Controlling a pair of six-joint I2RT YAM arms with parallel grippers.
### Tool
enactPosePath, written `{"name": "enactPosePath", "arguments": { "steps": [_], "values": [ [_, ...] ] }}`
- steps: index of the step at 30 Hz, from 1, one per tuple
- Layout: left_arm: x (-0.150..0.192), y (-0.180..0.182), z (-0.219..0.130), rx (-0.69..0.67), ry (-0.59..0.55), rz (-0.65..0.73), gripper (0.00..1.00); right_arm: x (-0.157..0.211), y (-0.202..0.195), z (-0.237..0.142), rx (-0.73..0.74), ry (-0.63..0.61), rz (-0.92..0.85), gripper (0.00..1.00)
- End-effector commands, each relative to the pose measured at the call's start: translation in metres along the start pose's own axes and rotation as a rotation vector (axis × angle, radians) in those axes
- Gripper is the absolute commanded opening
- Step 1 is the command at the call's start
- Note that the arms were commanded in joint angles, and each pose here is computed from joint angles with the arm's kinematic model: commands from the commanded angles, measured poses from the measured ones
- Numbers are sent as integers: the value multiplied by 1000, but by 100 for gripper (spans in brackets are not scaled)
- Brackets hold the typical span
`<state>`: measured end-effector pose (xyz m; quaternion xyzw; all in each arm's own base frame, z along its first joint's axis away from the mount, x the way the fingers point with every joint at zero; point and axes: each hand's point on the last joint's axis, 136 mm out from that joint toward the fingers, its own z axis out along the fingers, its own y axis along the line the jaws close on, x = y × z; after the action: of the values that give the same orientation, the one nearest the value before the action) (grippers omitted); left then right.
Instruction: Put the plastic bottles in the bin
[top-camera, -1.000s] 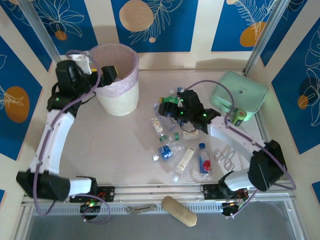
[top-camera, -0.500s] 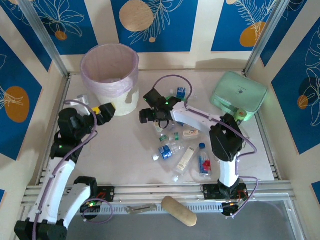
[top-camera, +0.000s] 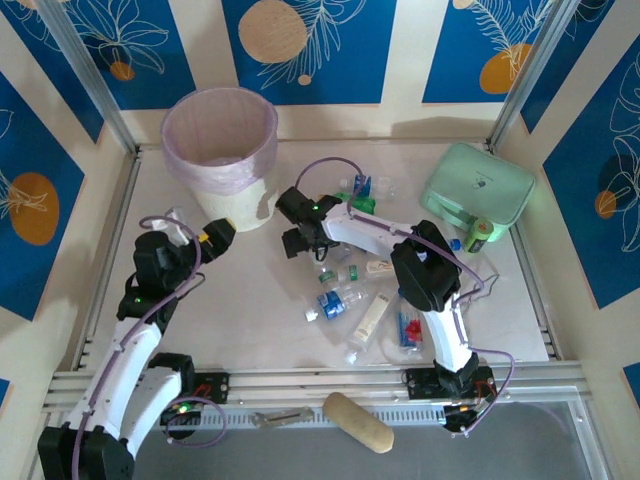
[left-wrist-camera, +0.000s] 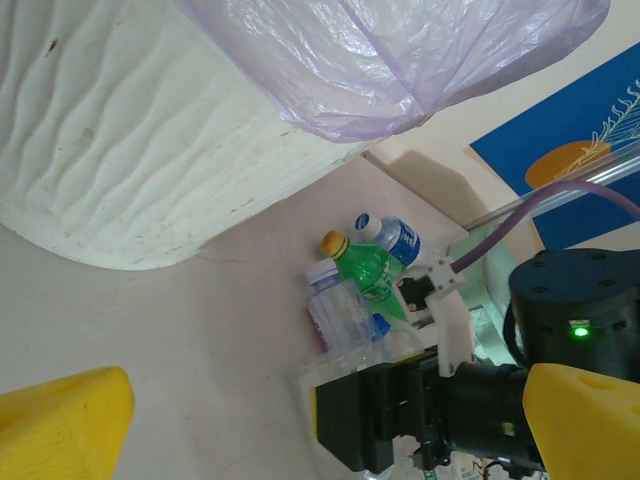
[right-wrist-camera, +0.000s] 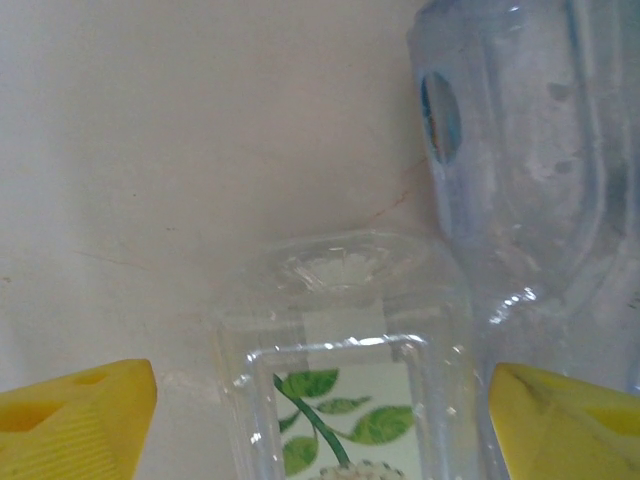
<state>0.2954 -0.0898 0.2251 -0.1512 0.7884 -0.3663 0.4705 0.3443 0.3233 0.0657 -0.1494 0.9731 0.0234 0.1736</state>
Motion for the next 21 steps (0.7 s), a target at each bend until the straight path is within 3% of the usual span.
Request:
{"name": "enactPosePath", "arguments": {
  "steps": [1,8,16,21],
  "values": [
    [-9,-15,-2,62,-24,8,100,1,6,7,15,20,-27,86],
    [-8,-19,-6,74,-18,30,100,2,9,23,31,40,-40,81],
    [-9,-20,-4,73,-14,35,100,1,10,26,25,40,-44,63],
    [-6,-21,-1,74,10,32,100,-7,15,15,-30,1,-24,57]
  ]
}}
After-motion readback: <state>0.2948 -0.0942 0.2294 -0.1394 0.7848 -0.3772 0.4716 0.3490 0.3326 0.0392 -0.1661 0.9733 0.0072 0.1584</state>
